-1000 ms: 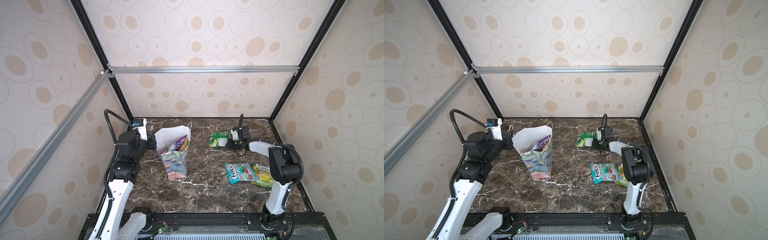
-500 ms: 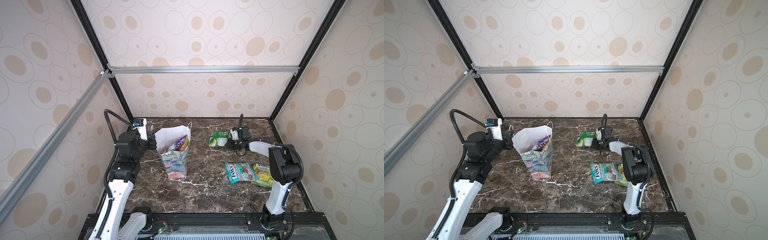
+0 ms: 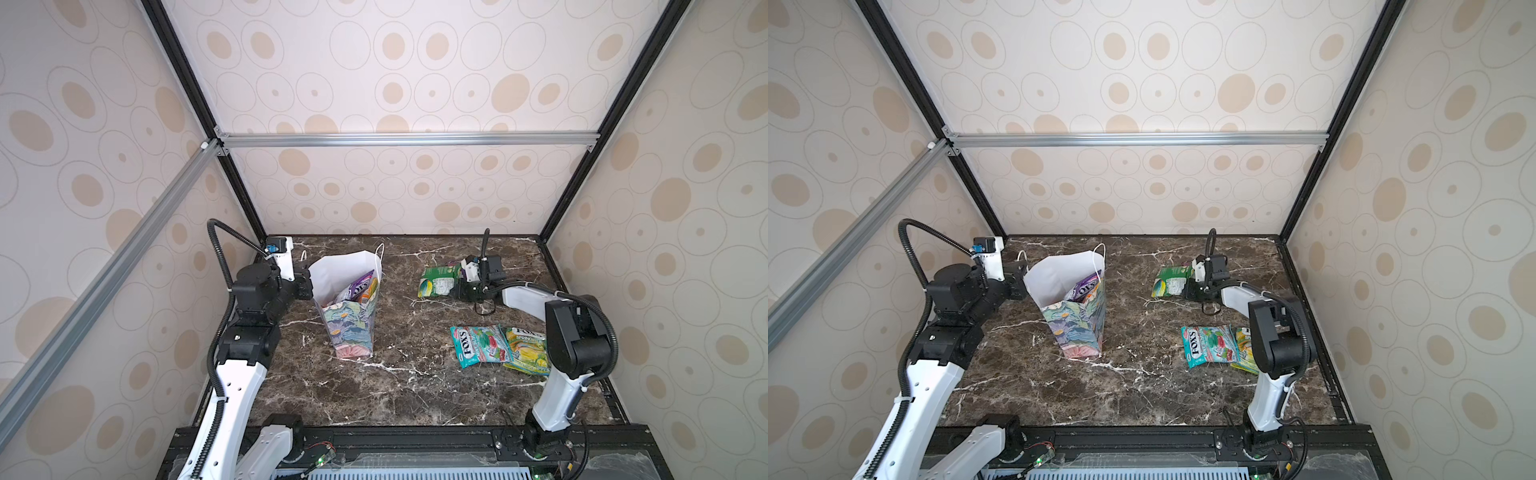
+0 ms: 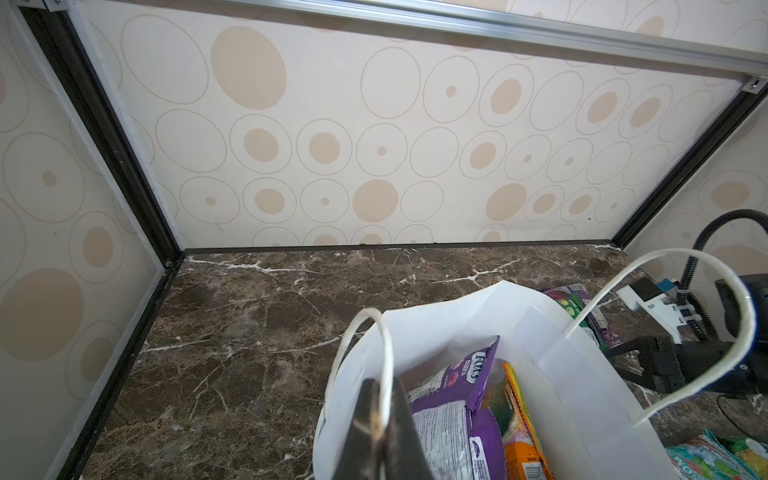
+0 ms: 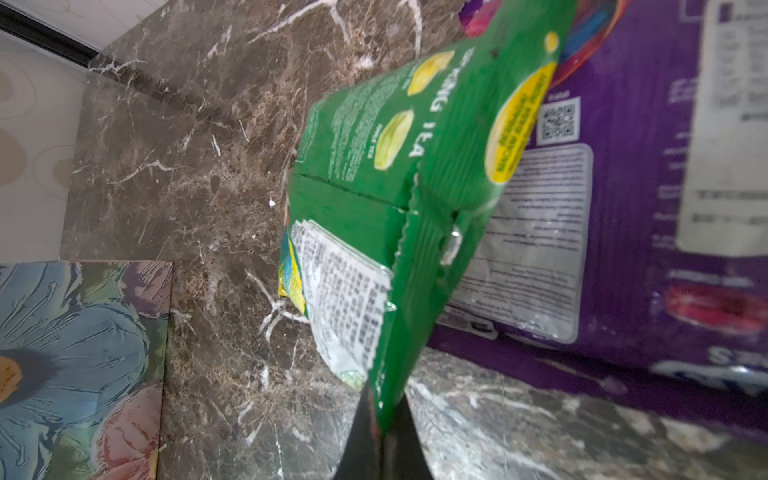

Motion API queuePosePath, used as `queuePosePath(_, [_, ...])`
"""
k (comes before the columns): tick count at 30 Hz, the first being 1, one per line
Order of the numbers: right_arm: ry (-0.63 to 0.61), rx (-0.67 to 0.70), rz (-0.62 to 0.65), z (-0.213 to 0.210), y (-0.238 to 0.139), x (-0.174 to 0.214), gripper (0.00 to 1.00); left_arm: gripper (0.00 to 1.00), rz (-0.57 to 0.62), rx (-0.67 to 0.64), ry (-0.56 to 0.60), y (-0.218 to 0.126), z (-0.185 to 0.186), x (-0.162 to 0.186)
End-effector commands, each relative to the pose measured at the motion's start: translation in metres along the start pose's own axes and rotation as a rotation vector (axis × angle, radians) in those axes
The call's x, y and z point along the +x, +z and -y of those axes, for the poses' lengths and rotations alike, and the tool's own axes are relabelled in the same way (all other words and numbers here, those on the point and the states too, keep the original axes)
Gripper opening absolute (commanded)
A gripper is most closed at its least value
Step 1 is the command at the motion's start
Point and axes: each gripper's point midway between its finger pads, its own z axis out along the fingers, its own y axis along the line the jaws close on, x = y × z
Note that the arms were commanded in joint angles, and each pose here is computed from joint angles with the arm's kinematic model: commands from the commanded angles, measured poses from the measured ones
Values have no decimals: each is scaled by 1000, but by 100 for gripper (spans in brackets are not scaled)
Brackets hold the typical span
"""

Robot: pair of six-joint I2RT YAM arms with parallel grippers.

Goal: Place the snacks into the paper bag
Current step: 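Lift the green bag off the table with the right gripper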

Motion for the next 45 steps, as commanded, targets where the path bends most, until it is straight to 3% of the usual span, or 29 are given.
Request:
queuePosePath(1, [-17,-20,35,-9,-17,-5,0,4,39,7,3,-6,2,-11])
queuePosePath(18, [-73,-101,98,-47,-63,-9,0,4,44,-1,3,-6,0,-11])
queuePosePath(27, [-161,-124,228,-81,-100,-14,0,3,44,-10,2,-6,-1,-11])
queuePosePath(45, [-299,-172,232,-136,-133,3,0,4,44,-7,1,-6,-1,-11])
